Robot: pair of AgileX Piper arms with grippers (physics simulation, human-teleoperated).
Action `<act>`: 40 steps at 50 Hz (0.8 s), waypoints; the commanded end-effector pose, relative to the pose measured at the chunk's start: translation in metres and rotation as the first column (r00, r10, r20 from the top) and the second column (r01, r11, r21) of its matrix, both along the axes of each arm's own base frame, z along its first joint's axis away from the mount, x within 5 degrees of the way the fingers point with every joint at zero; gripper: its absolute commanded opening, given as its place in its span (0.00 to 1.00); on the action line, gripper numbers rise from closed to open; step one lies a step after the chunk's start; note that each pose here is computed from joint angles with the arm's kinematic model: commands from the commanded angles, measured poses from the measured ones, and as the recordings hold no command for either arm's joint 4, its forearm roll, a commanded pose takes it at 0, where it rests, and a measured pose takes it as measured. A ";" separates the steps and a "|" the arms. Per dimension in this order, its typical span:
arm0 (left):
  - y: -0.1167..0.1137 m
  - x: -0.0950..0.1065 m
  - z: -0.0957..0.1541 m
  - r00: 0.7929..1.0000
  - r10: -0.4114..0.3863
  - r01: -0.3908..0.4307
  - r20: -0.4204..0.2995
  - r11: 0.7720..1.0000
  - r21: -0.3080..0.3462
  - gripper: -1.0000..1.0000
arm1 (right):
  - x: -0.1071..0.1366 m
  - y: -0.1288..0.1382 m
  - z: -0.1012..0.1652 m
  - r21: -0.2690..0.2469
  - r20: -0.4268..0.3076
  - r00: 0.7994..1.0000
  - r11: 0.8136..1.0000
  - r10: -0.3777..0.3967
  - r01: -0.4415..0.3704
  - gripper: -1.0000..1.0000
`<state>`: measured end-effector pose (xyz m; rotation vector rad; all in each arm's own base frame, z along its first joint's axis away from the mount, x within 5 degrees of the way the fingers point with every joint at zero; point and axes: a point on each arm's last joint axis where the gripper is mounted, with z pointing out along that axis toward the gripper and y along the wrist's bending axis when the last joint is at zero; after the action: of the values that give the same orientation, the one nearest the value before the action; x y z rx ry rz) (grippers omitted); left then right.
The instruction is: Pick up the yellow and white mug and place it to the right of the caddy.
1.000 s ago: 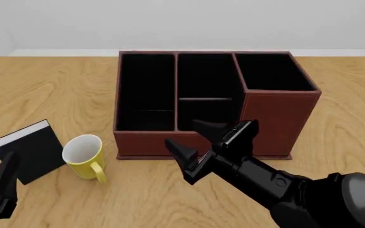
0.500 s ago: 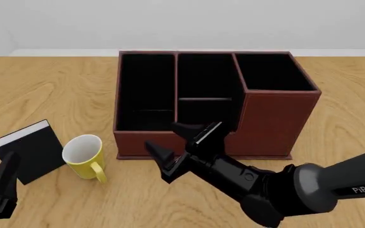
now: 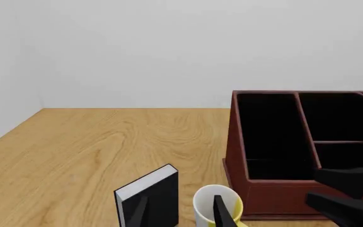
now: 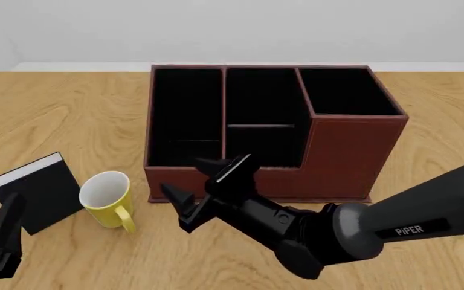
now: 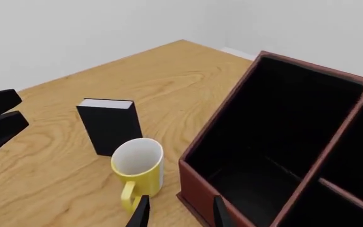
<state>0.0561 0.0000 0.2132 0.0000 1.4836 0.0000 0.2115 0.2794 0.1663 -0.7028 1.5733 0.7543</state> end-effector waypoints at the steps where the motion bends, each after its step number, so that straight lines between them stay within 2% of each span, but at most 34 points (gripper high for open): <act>1: 0.000 0.000 0.000 1.000 0.000 0.000 0.000 1.000 0.000 1.00 | 0.013 0.012 -0.005 -0.019 -0.008 1.000 1.000 -0.007 0.007 1.00; 8: 0.000 0.000 0.000 1.000 0.000 0.000 0.000 1.000 0.000 1.00 | 0.014 0.020 -0.008 -0.020 -0.021 1.000 1.000 0.003 -0.003 1.00; 9: 0.000 0.000 0.000 1.000 0.000 0.000 0.000 1.000 0.000 1.00 | 0.007 0.030 -0.007 -0.035 -0.019 0.999 0.999 0.034 -0.034 1.00; 11: 0.000 0.000 0.000 1.000 0.000 0.000 0.000 1.000 0.000 1.00 | 0.006 0.034 -0.006 -0.040 -0.015 0.999 0.998 0.042 -0.042 1.00; 40: 0.000 0.000 0.000 1.000 0.000 0.000 0.000 1.000 0.000 1.00 | 0.012 0.060 -0.038 -0.058 -0.082 0.995 0.996 0.058 -0.063 1.00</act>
<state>0.0561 0.0000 0.2132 0.0000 1.4836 0.0000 0.2233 0.3294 0.1390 -0.7661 1.6411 0.7796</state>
